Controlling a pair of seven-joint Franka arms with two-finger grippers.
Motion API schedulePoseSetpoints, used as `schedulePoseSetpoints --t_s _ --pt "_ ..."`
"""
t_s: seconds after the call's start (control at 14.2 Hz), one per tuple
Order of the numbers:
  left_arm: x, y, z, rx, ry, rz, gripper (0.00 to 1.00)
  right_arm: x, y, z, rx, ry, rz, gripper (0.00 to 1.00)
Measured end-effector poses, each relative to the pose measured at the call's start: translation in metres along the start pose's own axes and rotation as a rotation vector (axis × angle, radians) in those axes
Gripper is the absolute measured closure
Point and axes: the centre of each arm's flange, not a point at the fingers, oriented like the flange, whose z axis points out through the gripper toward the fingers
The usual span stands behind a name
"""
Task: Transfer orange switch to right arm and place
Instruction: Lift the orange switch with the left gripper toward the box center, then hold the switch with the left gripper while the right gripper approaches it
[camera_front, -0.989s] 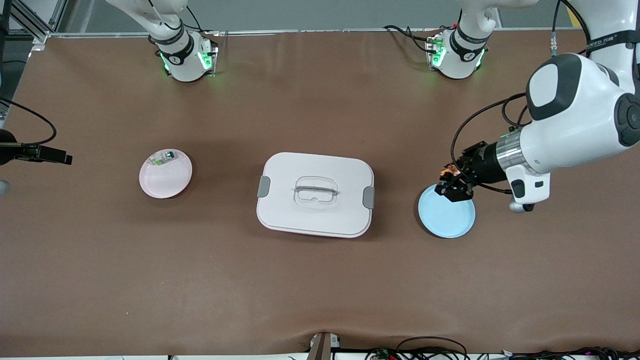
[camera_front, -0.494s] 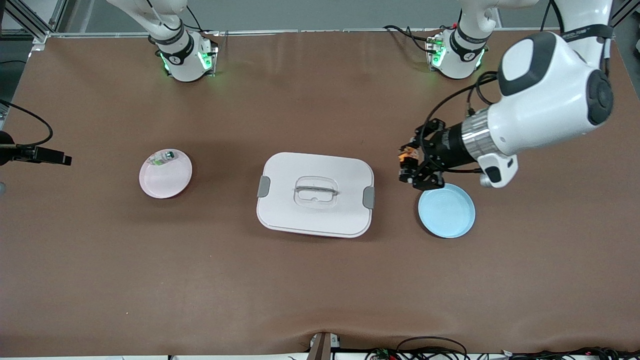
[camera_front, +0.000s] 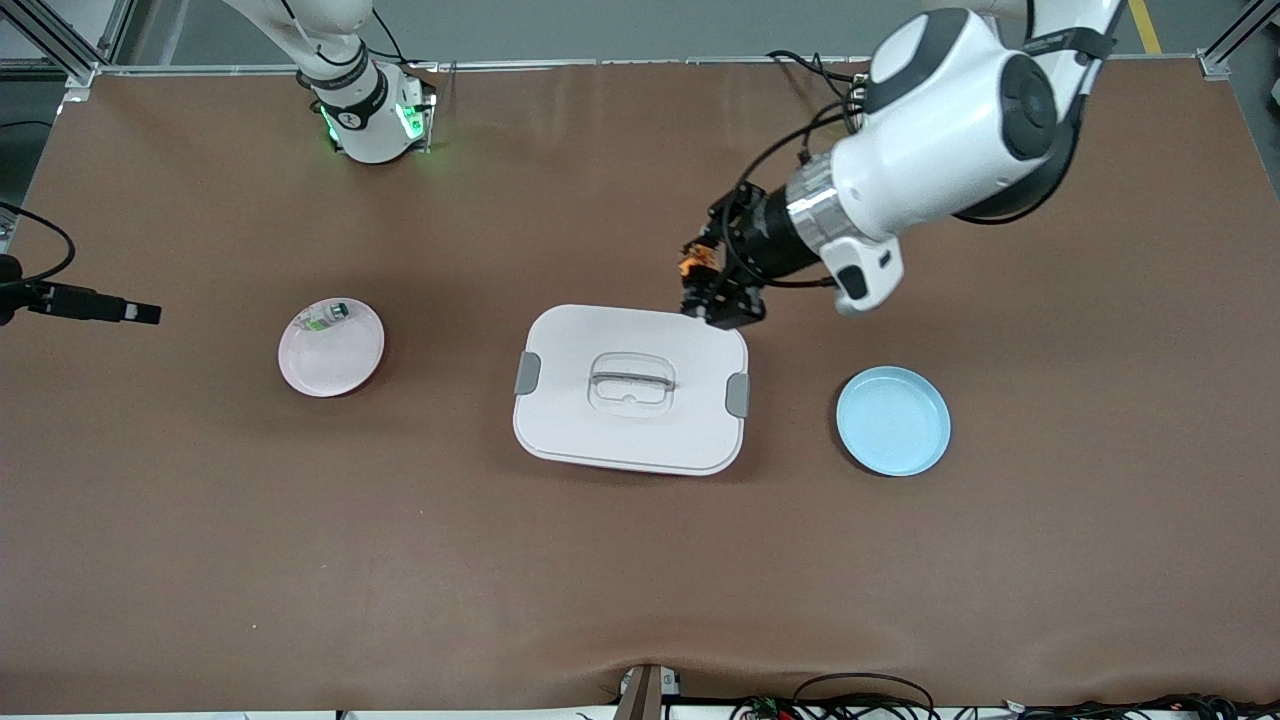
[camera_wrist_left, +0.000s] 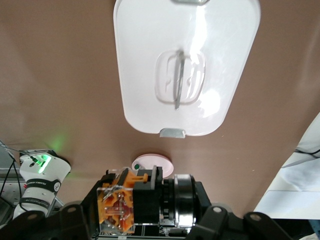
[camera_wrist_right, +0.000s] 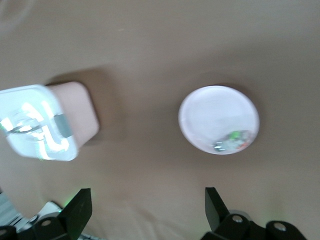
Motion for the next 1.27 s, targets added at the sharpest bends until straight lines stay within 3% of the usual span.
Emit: schedulePoseSetpoints --t_s 0.35,0.64,0.78,0.92,1.27 --pt "-0.042 -0.024 0.035 -0.031 -0.005 -0.001 0.27 -0.041 -0.13 0.025 0.145 -0.004 -0.123 0.0" --pt "-0.06 -0.034 0.068 -0.065 0.007 0.001 0.27 -0.077 -0.217 0.035 0.183 0.052 -0.149 0.0" --pt "-0.07 -0.041 0.076 -0.075 0.0 0.003 0.27 -0.095 -0.242 0.037 0.275 0.064 -0.126 0.0" --pt "-0.076 -0.044 0.075 -0.082 -0.009 -0.002 0.27 -0.112 -0.245 0.047 0.372 0.107 -0.092 0.0" --pt "-0.092 -0.05 0.067 -0.093 -0.03 0.013 0.27 -0.161 -0.28 0.113 0.43 0.231 -0.09 0.0"
